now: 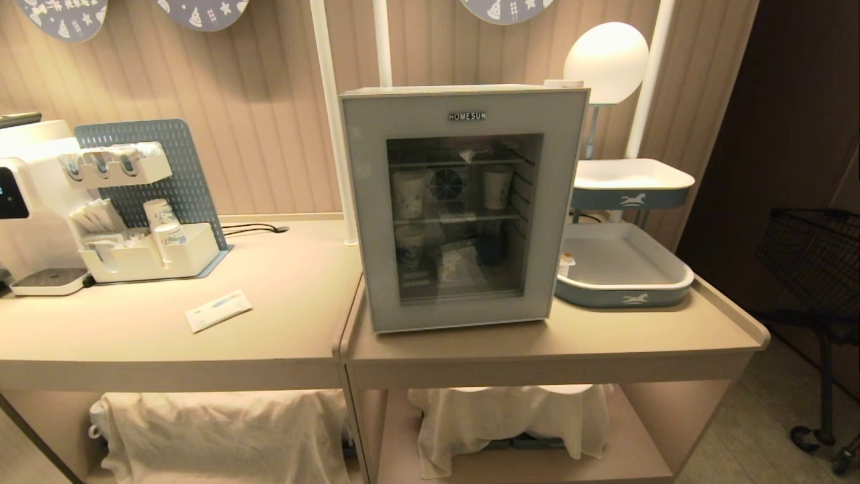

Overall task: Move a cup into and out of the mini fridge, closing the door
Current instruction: Put the yoghurt in the freezer

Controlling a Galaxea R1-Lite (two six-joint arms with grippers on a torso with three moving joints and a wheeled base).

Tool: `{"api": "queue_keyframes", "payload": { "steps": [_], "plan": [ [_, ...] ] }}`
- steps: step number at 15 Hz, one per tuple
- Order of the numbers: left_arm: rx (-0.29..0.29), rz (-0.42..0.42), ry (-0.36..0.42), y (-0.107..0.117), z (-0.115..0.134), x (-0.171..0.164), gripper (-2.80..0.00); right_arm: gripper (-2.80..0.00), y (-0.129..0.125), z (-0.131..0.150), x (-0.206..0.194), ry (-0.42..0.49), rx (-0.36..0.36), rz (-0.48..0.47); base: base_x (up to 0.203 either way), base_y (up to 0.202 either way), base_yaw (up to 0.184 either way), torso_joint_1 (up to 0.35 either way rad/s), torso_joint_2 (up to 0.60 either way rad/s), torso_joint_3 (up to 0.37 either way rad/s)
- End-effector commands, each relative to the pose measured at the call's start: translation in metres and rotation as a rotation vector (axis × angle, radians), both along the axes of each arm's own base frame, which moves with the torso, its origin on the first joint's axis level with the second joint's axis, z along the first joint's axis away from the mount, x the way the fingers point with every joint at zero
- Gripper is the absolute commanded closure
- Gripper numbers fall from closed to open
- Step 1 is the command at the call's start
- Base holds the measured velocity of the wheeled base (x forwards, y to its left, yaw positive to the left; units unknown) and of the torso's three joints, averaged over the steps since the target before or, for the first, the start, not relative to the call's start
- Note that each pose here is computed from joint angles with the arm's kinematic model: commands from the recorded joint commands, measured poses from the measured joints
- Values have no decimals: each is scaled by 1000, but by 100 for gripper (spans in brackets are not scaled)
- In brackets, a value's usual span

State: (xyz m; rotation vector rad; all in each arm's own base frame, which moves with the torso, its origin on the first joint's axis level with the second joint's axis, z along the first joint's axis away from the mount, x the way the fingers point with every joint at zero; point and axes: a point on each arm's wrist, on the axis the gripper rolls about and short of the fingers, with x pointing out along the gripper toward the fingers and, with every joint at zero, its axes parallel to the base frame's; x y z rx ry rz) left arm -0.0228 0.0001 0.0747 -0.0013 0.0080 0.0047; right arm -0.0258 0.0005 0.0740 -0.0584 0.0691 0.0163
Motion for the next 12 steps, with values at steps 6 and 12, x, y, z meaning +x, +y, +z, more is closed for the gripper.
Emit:
{"api": "queue_keyframes", "payload": {
  "steps": [6, 12],
  "plan": [
    [1, 2, 0, 0, 0, 0, 0, 0, 0, 0, 0, -4, 1, 0, 0, 0, 0, 0, 0, 0],
    [1, 1, 0, 0, 0, 0, 0, 0, 0, 0, 0, -4, 2, -2, 106, 0, 0, 3, 3, 2]
  ]
}}
